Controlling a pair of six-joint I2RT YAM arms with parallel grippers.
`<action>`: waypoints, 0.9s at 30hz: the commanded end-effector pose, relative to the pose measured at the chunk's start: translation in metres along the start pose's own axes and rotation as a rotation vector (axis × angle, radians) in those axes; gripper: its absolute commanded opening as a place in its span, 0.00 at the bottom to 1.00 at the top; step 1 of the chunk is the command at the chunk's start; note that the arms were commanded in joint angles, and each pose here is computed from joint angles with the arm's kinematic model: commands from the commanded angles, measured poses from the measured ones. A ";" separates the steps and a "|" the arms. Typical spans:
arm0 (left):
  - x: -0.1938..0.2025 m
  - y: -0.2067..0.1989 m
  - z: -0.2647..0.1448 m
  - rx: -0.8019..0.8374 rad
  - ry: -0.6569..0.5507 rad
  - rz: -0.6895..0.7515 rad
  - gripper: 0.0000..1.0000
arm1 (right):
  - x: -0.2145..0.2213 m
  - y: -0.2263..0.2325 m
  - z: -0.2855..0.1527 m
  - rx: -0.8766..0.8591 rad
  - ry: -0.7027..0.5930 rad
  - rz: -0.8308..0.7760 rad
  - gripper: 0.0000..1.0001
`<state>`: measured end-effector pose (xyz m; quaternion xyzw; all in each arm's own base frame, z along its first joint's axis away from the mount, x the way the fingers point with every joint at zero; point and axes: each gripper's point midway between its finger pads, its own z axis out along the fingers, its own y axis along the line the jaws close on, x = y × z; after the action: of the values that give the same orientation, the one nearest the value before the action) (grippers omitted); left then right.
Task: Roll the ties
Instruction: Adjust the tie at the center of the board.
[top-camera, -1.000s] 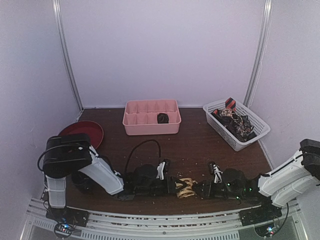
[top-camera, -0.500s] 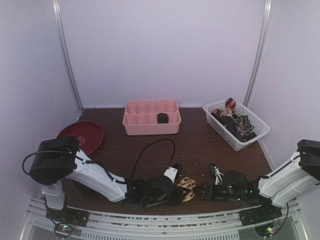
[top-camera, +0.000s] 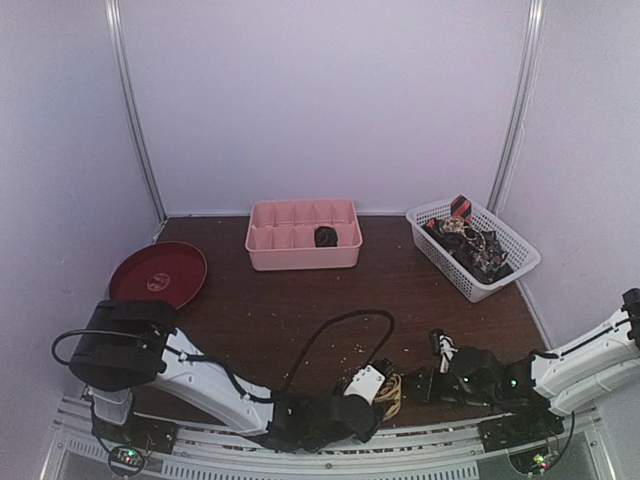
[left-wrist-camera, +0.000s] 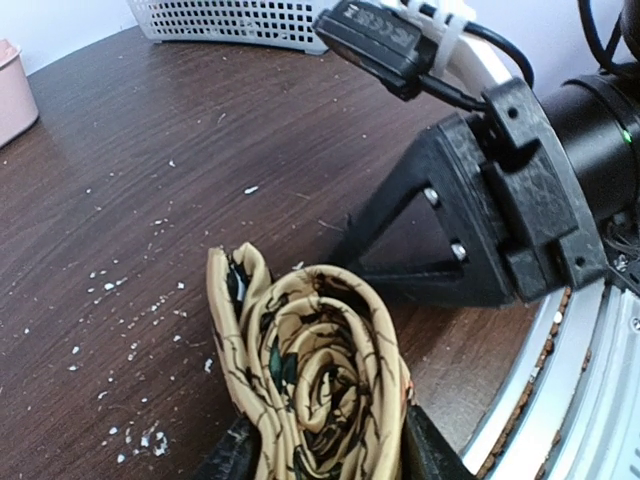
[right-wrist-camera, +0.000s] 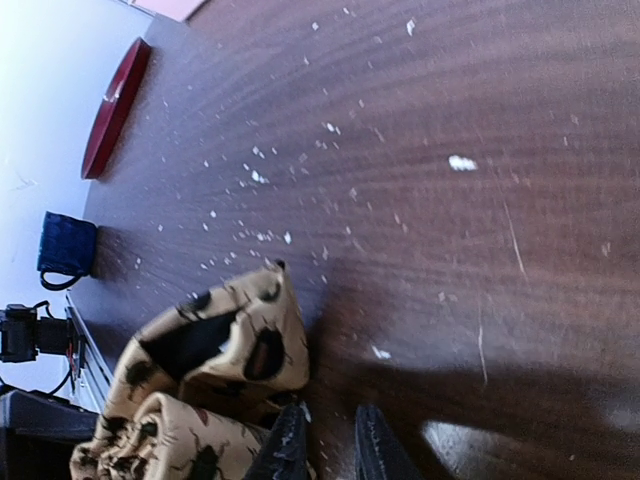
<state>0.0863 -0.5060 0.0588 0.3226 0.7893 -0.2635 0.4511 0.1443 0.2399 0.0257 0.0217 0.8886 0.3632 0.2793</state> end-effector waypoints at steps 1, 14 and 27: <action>0.000 0.007 0.006 -0.062 -0.023 0.050 0.45 | 0.013 -0.019 -0.001 0.076 0.012 0.003 0.16; 0.013 0.006 0.015 -0.113 -0.014 0.102 0.55 | 0.027 -0.016 0.012 0.090 0.024 -0.029 0.15; 0.017 0.012 0.020 -0.152 -0.017 0.151 0.62 | 0.017 -0.024 0.005 0.143 -0.022 -0.105 0.17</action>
<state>0.0939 -0.5102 0.0450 0.3338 0.7777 -0.1960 0.4954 0.1400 0.2496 0.0178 0.0215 0.8887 0.3420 0.3045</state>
